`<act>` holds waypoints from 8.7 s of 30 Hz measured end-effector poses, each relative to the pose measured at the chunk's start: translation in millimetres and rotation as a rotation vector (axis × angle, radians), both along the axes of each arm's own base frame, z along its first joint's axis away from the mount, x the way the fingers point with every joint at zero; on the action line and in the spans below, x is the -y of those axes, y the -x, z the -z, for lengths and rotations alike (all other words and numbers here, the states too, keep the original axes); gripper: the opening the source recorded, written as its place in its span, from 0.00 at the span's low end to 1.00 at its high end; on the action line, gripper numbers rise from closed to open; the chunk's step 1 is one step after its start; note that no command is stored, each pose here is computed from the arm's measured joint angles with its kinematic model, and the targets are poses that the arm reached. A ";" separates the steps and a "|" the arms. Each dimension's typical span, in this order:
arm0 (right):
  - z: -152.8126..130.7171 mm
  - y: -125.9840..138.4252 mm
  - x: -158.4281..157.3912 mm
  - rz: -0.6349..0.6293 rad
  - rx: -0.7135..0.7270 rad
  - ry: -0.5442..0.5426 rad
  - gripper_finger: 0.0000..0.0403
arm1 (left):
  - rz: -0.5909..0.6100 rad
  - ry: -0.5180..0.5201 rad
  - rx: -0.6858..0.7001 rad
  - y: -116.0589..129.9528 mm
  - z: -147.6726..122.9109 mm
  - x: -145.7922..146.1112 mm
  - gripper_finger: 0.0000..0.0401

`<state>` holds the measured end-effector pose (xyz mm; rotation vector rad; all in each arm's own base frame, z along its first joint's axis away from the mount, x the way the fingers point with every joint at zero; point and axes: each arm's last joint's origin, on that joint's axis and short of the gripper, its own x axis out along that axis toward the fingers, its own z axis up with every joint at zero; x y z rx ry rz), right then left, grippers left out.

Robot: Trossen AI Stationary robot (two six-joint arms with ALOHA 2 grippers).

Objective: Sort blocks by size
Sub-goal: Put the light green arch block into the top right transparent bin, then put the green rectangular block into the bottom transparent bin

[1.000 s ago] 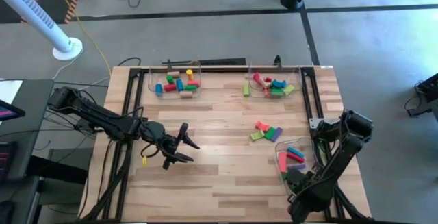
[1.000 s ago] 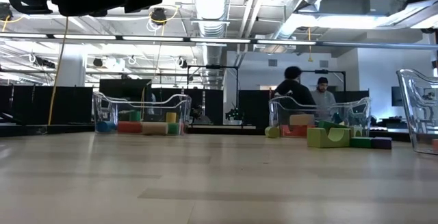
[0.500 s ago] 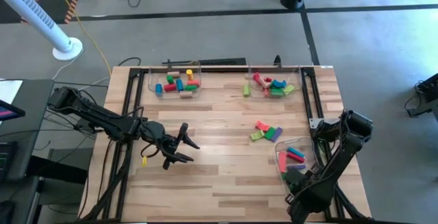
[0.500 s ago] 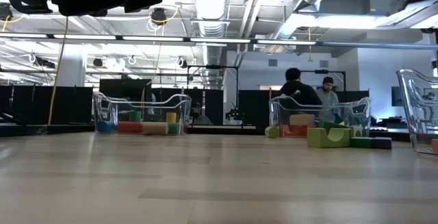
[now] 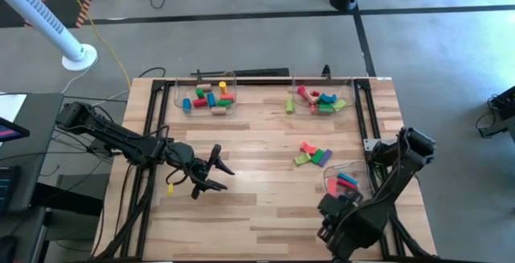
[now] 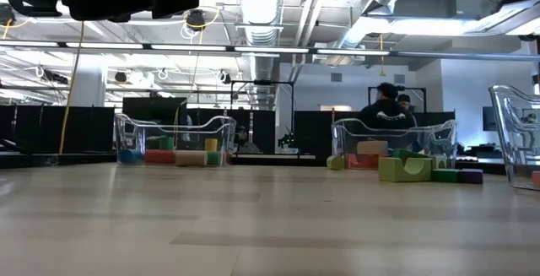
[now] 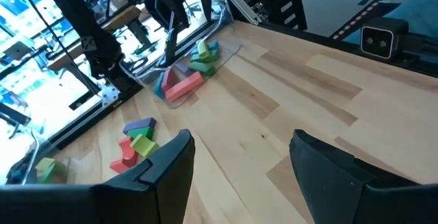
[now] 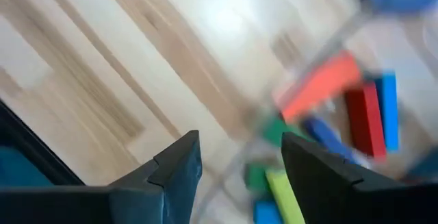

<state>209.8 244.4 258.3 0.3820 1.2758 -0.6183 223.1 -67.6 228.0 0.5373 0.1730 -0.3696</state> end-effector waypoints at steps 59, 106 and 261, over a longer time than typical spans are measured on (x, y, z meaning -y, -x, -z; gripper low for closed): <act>82.8 -99.9 196.0 -0.721 -0.268 0.069 0.48 | -0.041 0.094 -0.137 2.8 9.4 -0.8 0.57; 91.4 -113.6 215.8 -0.733 -0.129 0.104 0.62 | -0.042 0.092 -0.145 3.0 10.2 -0.9 0.57; 34.8 15.3 471.2 0.035 0.076 -0.039 0.56 | -0.562 0.317 -0.279 42.2 61.1 -3.2 0.57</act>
